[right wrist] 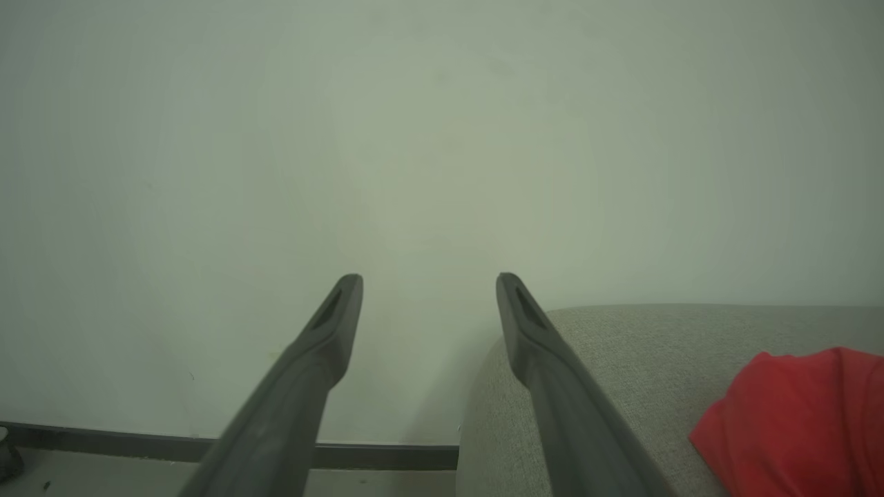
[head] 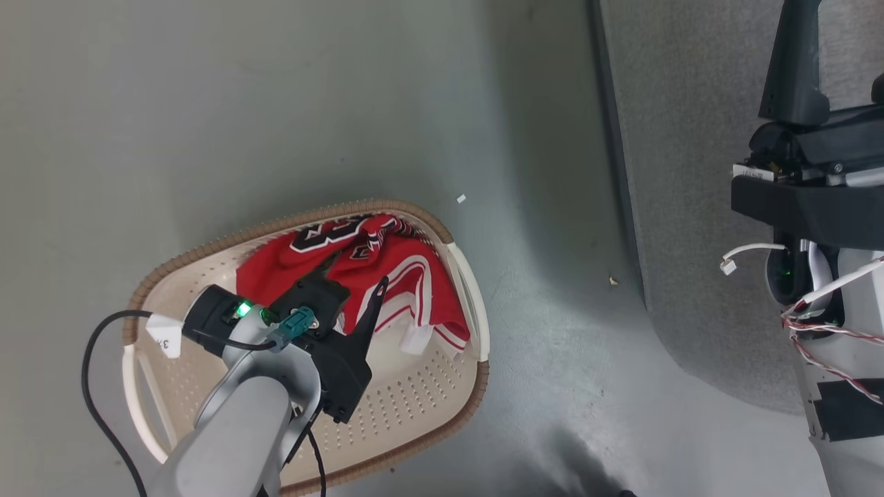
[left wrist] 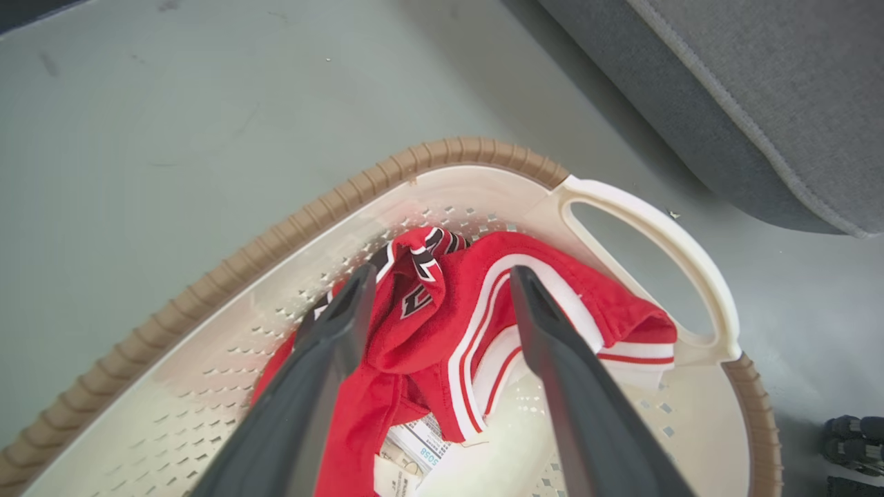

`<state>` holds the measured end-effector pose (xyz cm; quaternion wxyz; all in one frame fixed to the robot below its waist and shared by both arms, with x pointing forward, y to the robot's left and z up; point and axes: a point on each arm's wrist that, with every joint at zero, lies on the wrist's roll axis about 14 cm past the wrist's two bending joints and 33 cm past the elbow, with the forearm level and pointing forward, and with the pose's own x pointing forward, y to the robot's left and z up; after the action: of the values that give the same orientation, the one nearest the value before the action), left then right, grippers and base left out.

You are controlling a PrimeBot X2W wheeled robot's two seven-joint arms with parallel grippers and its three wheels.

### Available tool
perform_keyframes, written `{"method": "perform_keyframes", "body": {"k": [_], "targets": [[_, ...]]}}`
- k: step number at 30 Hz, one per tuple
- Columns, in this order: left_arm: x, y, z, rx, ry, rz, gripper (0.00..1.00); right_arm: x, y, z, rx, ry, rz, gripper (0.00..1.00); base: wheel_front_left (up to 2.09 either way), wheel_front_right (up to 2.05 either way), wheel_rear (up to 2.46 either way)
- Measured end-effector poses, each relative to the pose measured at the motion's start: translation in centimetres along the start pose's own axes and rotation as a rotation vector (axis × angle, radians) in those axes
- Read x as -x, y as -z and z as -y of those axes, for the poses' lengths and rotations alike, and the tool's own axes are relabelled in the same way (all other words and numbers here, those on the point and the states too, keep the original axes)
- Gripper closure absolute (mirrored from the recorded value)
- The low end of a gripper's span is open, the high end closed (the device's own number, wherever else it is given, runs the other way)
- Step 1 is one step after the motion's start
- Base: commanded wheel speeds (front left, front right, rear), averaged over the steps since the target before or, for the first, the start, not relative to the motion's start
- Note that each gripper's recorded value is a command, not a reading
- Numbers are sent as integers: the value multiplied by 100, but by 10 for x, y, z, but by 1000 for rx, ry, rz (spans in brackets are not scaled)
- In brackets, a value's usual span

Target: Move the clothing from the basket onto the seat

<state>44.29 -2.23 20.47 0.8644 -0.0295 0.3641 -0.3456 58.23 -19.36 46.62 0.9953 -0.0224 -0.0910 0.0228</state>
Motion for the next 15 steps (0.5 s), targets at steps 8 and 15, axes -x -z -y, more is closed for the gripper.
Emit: {"method": "perform_keyframes", "body": {"k": [8, 15], "targets": [[-16, 34, 3, 41, 31, -61, 0, -9, 24, -5, -7, -9, -22, 0, 0, 0, 0], [-32, 49, -4, 54, 30, -94, 0, -13, 34, -6, -2, -18, -28, 0, 0, 0, 0]]}}
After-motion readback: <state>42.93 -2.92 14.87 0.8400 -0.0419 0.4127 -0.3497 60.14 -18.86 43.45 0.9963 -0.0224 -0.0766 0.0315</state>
